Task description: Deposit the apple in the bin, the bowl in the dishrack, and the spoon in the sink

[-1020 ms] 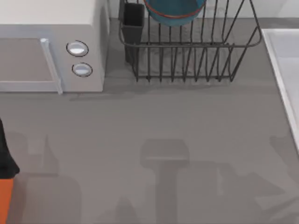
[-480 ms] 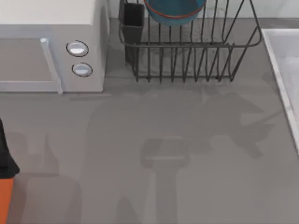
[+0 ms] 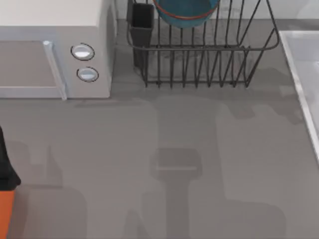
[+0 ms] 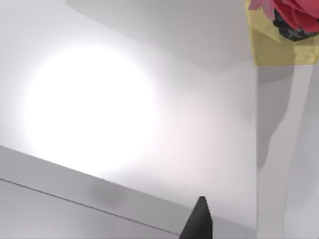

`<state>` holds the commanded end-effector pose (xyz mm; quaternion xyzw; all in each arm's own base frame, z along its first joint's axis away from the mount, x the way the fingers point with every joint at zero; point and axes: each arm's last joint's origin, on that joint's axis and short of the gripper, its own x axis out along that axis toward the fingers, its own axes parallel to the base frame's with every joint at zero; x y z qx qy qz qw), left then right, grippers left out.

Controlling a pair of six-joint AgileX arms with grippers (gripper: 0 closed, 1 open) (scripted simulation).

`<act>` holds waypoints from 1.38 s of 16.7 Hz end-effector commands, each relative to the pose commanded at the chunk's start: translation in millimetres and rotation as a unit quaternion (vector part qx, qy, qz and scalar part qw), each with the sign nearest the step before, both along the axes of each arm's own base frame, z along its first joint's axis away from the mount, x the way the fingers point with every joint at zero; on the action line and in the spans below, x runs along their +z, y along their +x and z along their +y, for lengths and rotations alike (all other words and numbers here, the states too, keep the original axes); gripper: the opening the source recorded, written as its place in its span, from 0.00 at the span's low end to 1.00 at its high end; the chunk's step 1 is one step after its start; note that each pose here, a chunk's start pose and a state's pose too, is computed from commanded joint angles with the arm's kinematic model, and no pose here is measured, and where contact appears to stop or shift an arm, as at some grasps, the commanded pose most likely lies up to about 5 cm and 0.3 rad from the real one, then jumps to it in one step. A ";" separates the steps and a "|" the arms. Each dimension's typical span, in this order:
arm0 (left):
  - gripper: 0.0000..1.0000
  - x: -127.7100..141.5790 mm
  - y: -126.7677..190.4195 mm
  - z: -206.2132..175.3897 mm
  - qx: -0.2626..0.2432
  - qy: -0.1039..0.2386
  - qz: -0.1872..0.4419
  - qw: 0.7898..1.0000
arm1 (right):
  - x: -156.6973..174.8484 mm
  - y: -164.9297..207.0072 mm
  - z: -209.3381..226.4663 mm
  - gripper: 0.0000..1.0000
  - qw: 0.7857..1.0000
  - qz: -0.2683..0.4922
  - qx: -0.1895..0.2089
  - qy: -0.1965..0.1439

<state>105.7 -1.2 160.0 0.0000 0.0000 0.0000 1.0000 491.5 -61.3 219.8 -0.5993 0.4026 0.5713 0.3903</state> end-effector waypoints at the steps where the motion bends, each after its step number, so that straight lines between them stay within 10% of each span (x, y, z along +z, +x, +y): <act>1: 1.00 0.0 0.0 0.0 0.000 0.000 0.000 1.000 | -6.7 3.2 -2.1 0.00 1.000 0.002 -0.003 0.000; 23: 1.00 0.0 0.0 0.0 0.000 0.000 0.000 1.000 | -65.3 7.8 -6.4 0.00 1.000 0.006 -0.008 0.001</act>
